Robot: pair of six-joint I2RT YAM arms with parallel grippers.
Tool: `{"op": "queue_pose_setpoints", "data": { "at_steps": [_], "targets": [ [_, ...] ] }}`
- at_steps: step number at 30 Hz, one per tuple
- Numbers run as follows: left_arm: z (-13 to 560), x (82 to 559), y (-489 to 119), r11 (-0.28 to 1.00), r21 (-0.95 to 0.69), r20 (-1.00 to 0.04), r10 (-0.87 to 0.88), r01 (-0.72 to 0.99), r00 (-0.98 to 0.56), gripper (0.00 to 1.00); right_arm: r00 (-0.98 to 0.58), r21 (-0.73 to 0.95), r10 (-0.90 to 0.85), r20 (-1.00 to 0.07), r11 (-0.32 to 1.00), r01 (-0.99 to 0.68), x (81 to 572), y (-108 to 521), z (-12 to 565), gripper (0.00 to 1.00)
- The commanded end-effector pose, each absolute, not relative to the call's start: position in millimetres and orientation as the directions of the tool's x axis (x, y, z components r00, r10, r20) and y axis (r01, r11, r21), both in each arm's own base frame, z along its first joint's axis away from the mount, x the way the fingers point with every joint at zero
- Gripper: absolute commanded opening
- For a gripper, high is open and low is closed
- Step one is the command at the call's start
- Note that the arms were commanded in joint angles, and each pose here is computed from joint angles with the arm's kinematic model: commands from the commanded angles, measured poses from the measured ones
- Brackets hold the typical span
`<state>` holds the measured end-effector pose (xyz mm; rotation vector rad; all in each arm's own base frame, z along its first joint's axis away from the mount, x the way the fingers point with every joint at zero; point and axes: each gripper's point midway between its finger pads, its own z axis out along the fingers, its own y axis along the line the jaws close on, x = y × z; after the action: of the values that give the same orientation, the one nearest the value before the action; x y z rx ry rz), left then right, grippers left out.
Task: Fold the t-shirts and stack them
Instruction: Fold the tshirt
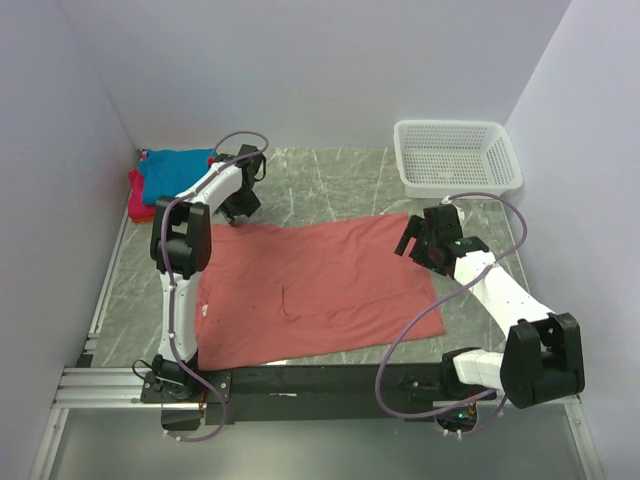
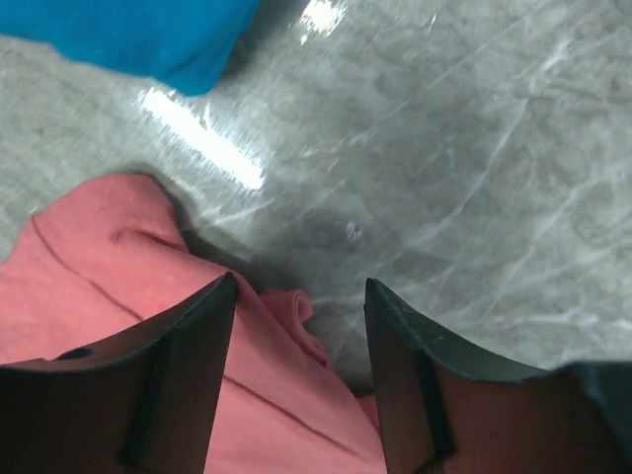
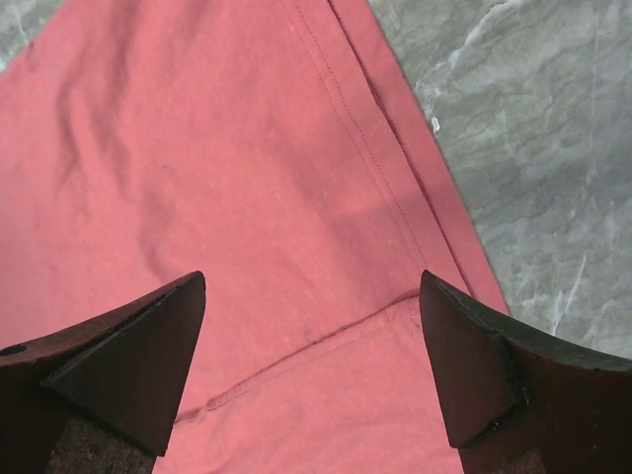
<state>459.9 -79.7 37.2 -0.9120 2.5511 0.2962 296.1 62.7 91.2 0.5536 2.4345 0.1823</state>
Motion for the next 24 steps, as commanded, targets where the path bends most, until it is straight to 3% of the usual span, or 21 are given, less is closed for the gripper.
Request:
{"op": "queue_pose_setpoints", "data": {
  "at_steps": [1, 6, 9, 12, 24],
  "targets": [
    [44.1, 470.9, -74.6, 0.753, 0.056, -0.467, -0.561, -0.656, -0.684, 0.60, -0.680, 0.283, 0.424, -0.597, 0.906, 0.316, 314.6, 64.5, 108.6, 0.94],
    [29.7, 462.4, -74.4, 0.750, 0.080, -0.422, -0.571, -0.656, -0.704, 0.50, -0.684, 0.262, 0.415, -0.601, 0.910, 0.322, 317.6, 61.8, 105.7, 0.94],
    [26.2, 450.7, -74.3, 0.751, 0.087, -0.400, -0.575, -0.654, -0.714, 0.31, -0.673, 0.240, 0.414, -0.613, 0.909, 0.340, 326.5, 57.8, 109.6, 0.94],
    [27.1, 442.3, -74.1, 0.756, 0.083, -0.392, -0.574, -0.649, -0.719, 0.02, -0.651, 0.236, 0.417, -0.635, 0.906, 0.351, 341.9, 56.3, 118.7, 0.94],
    [81.6, 455.7, -71.4, 0.760, -0.058, -0.523, -0.576, -0.648, -0.628, 0.01, -0.597, 0.175, 0.424, -0.681, 0.886, 0.429, 430.6, 64.1, 135.2, 0.88]
  ]
}}
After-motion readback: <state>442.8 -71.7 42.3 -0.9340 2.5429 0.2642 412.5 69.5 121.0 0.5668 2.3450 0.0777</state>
